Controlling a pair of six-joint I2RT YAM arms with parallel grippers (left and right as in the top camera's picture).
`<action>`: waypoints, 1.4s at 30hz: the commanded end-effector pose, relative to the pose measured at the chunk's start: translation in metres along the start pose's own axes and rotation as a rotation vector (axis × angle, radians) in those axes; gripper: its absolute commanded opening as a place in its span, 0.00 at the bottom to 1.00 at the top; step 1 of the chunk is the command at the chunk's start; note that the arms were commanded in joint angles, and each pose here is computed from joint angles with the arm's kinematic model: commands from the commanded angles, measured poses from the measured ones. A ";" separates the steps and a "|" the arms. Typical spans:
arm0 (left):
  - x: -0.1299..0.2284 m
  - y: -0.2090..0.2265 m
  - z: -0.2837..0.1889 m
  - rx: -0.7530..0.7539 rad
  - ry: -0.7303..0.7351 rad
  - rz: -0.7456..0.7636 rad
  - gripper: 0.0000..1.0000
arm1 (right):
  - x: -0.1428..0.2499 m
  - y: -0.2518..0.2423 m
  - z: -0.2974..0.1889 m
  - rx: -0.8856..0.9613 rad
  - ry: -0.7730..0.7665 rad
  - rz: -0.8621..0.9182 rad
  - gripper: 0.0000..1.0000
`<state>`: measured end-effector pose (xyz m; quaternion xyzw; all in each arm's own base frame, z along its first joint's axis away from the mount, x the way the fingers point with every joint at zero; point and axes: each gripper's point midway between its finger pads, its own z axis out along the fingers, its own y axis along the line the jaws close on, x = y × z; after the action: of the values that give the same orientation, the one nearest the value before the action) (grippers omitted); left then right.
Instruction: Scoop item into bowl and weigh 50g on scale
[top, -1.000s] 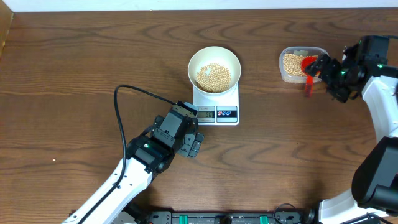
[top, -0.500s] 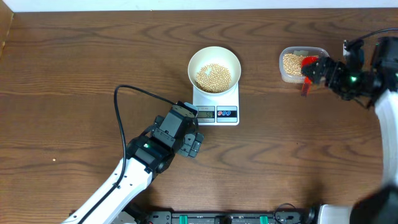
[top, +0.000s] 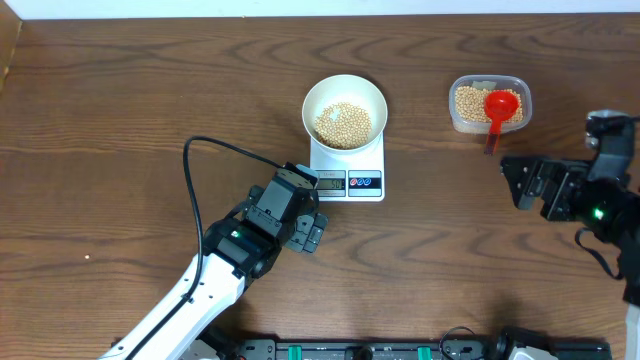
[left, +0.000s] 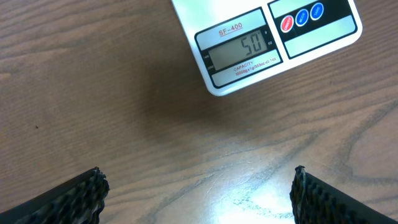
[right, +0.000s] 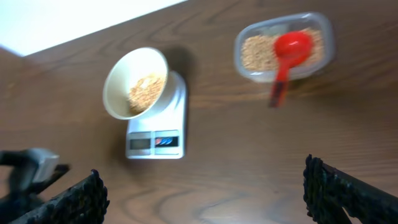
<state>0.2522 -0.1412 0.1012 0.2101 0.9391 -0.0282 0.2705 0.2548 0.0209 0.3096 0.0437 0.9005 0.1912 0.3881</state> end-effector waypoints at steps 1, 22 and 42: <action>0.003 0.000 0.002 -0.002 0.010 0.018 0.96 | -0.006 -0.027 -0.017 0.202 -0.060 -0.042 0.99; 0.003 0.000 0.002 -0.002 0.010 0.018 0.96 | 0.002 -0.021 0.010 0.197 -0.225 -0.294 0.99; 0.003 0.000 0.002 -0.002 0.010 0.018 0.96 | 0.095 -0.054 0.077 0.153 -0.639 -0.408 0.99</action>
<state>0.2519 -0.1409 0.1005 0.2104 0.9392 -0.0279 0.2698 0.2485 0.0167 0.1897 -0.0542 0.7469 0.0205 0.6624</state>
